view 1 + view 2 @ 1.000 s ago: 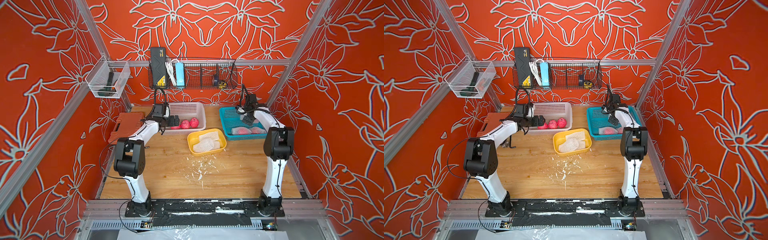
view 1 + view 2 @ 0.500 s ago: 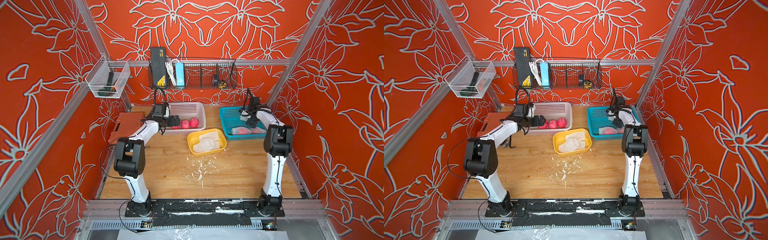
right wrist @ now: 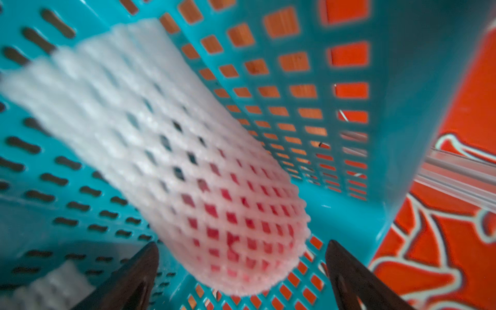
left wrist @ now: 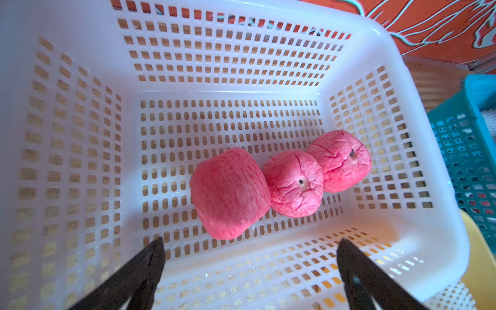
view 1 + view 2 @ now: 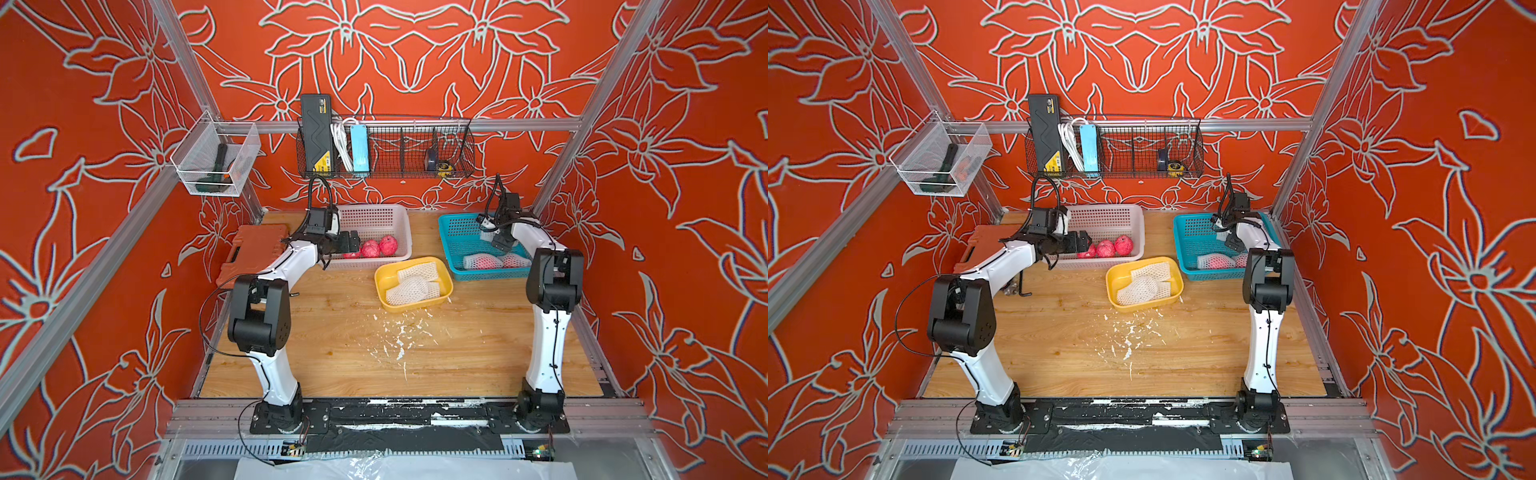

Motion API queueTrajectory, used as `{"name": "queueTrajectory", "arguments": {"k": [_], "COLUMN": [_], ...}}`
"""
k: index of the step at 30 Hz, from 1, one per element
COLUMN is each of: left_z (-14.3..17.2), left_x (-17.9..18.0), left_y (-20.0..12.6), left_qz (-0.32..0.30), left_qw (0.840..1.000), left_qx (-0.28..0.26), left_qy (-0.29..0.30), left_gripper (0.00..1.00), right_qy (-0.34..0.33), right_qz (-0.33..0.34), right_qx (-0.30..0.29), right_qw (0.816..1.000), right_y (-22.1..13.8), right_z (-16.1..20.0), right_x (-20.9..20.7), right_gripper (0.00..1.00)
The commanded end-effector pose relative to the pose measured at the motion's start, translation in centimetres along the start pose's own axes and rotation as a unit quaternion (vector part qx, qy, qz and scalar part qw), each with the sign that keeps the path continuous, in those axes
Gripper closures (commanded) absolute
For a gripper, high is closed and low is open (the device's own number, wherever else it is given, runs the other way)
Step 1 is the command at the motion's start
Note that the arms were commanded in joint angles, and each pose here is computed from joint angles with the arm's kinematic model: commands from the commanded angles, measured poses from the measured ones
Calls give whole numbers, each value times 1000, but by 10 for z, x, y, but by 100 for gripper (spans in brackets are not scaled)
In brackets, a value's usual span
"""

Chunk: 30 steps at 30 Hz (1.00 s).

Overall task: Remove foam nets from apples
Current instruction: Pick up the apple from the basket.

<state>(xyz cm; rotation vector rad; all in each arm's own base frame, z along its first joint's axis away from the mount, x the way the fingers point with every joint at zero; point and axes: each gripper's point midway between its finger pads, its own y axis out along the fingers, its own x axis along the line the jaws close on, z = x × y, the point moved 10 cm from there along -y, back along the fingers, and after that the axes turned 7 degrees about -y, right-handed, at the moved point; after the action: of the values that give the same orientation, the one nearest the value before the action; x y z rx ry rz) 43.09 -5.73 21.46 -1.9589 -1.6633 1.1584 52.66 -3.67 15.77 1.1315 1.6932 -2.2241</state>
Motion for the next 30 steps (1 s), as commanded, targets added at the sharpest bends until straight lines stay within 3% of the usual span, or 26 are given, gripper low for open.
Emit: {"name": "queueTrajectory", "arguments": {"k": [1, 6, 19, 23, 30], "left_z": [-1, -1, -2, -4, -4], "left_x": [-2, -1, -4, -6, -12], "left_y": [6, 9, 8, 8, 11], "left_qz": [7, 3, -6, -9, -10], "left_qw": [1000, 1000, 1000, 1000, 1000], "left_qx": [4, 7, 10, 11, 17], "left_qy": [3, 5, 13, 18, 24], "left_gripper": [1, 1, 1, 1, 1], "right_qy": [-21, -6, 81, 135, 166], "right_qz": [-36, -54, -11, -16, -53], "right_qx": [-14, -15, 13, 6, 1], "right_qw": [999, 998, 997, 991, 985], "right_y": [20, 35, 66, 74, 85], "right_z": [-6, -2, 9, 12, 22], "right_x": [13, 16, 4, 0, 4], "right_gripper": [3, 3, 1, 3, 10]}}
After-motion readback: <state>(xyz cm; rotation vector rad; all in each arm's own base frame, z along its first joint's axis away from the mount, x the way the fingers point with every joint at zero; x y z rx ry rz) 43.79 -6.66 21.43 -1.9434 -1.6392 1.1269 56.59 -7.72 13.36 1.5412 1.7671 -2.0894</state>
